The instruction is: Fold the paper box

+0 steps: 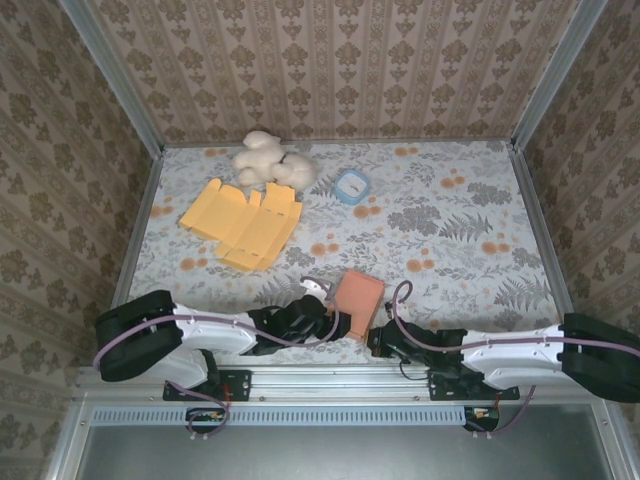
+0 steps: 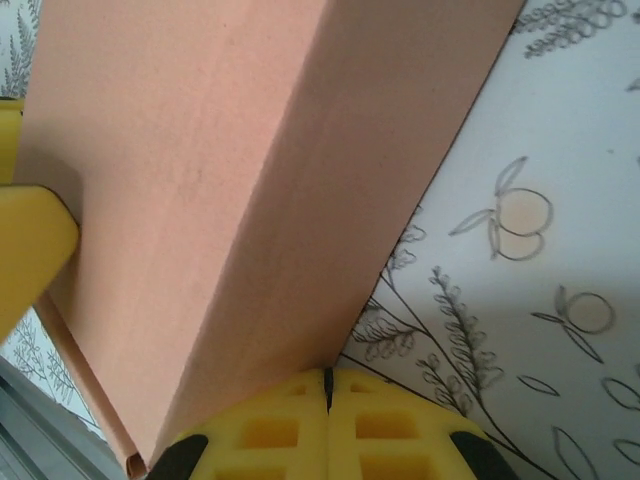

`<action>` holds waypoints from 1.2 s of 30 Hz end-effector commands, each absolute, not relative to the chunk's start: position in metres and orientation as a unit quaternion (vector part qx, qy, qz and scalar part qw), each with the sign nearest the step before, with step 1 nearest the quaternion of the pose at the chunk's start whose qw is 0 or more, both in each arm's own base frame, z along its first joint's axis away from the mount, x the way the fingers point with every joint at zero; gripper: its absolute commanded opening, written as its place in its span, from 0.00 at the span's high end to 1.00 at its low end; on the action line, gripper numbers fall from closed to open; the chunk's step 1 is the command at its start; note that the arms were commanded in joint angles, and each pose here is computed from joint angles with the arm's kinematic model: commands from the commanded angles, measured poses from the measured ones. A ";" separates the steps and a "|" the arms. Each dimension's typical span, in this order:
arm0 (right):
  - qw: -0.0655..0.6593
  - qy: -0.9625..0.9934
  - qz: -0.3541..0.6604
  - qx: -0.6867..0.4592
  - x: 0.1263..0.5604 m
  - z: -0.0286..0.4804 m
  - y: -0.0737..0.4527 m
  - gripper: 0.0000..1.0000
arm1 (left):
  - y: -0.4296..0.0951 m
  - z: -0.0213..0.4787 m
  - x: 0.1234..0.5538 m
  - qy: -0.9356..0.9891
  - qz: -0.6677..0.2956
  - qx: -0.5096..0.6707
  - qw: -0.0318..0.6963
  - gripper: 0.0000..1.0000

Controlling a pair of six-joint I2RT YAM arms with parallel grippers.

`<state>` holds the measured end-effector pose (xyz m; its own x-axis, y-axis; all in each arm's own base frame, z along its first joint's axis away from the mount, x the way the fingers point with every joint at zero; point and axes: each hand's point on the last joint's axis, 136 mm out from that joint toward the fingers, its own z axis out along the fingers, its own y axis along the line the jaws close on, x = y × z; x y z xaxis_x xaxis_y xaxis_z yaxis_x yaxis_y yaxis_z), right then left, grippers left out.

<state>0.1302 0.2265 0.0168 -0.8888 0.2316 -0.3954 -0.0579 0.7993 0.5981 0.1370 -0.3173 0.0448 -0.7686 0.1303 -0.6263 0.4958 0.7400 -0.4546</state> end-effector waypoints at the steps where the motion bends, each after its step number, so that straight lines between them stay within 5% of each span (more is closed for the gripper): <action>1: 0.249 0.902 0.348 0.055 0.140 0.036 0.250 1.00 | -0.327 0.044 0.130 0.883 -0.325 0.176 0.288 0.27; 12: 0.316 0.854 0.404 0.084 0.157 0.073 0.298 1.00 | -0.359 0.052 0.131 0.872 -0.360 0.174 0.282 0.27; 25: 0.386 0.884 0.255 0.063 0.164 0.057 0.261 0.94 | -0.275 0.085 0.225 0.887 -0.292 0.061 0.352 0.24; 30: 0.408 0.894 0.186 0.008 0.168 0.080 0.229 0.79 | -0.236 0.090 0.217 0.883 -0.286 0.017 0.371 0.23; 34: 0.406 0.900 0.147 -0.054 0.181 0.102 0.210 0.51 | -0.227 0.098 0.199 0.874 -0.302 0.004 0.382 0.22; 36: 0.383 0.911 0.136 -0.069 0.190 0.102 0.204 0.46 | -0.230 0.103 0.191 0.867 -0.307 0.007 0.392 0.22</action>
<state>0.1877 0.2246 0.1117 -0.6629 0.2001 -0.7215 -0.1474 0.9099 0.3878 0.1984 -0.2373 0.1072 -0.6977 -0.2117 -0.6843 0.2875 0.7922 -0.5383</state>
